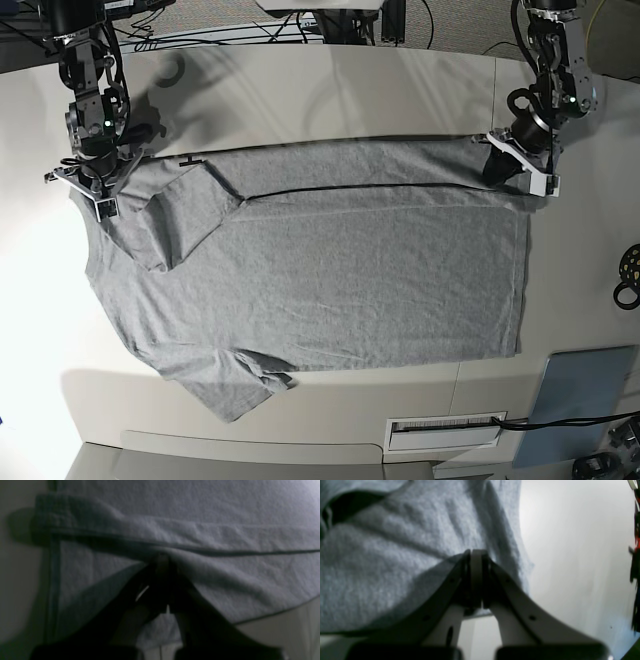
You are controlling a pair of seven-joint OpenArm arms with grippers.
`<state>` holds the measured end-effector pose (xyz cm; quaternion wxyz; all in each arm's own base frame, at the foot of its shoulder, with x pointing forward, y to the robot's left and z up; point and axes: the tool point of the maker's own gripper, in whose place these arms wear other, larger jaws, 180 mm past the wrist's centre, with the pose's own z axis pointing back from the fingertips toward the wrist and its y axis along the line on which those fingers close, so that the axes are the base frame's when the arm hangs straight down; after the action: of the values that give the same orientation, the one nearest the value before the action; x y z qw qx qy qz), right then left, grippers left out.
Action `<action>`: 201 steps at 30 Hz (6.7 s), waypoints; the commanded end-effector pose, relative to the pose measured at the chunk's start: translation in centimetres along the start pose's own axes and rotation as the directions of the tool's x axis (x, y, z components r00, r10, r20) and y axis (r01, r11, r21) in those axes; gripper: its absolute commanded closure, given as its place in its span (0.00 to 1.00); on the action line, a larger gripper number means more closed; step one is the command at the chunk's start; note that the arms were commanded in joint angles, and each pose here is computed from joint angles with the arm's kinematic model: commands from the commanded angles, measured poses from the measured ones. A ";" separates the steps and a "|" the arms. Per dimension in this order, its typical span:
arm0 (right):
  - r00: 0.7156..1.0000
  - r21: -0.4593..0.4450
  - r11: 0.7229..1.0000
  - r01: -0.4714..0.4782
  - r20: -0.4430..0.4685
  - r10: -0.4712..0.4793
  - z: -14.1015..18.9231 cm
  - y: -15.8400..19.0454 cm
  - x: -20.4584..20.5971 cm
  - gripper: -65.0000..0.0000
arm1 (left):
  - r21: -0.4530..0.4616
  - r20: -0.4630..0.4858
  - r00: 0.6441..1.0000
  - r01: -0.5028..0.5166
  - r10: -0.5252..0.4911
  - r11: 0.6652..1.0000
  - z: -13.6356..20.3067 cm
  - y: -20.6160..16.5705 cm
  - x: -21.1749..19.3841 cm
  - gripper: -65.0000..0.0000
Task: Fold the T-shirt properly
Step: 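Drag the shirt further toward the robot base, then open both grippers, then move right gripper to the sleeve, left gripper to the opposite hem corner, then grasp the opposite side edge with both grippers and lift it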
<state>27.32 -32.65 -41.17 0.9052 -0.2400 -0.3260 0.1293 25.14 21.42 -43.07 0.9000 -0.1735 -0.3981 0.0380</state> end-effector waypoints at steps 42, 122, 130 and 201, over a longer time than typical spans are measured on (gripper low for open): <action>0.995 -0.045 0.994 -0.095 0.011 0.096 8.6 -1.5 -4.5 1.00 | -0.066 -0.431 0.897 0.073 -0.094 0.995 11.6 0.0 -16.8 1.00; 0.938 -0.286 0.957 0.056 0.342 0.047 10.5 -7.1 8.2 0.71 | 0.033 0.115 0.991 0.058 -0.061 0.998 -5.5 4.2 16.4 0.65; 0.947 -0.286 0.957 0.056 0.318 0.040 10.3 -7.1 7.7 0.71 | 0.143 -0.065 0.986 0.161 -0.153 0.977 -10.5 4.7 16.2 0.65; 0.980 0.267 0.946 0.186 -0.126 -0.157 -11.6 0.6 14.5 0.65 | -0.006 -0.295 0.943 0.159 -0.154 0.987 -11.7 2.5 11.0 1.00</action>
<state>46.46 -29.77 -41.45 0.9464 -0.0762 -0.3038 0.0785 42.16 21.88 -42.92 0.9399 -0.1556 -0.3003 -0.0462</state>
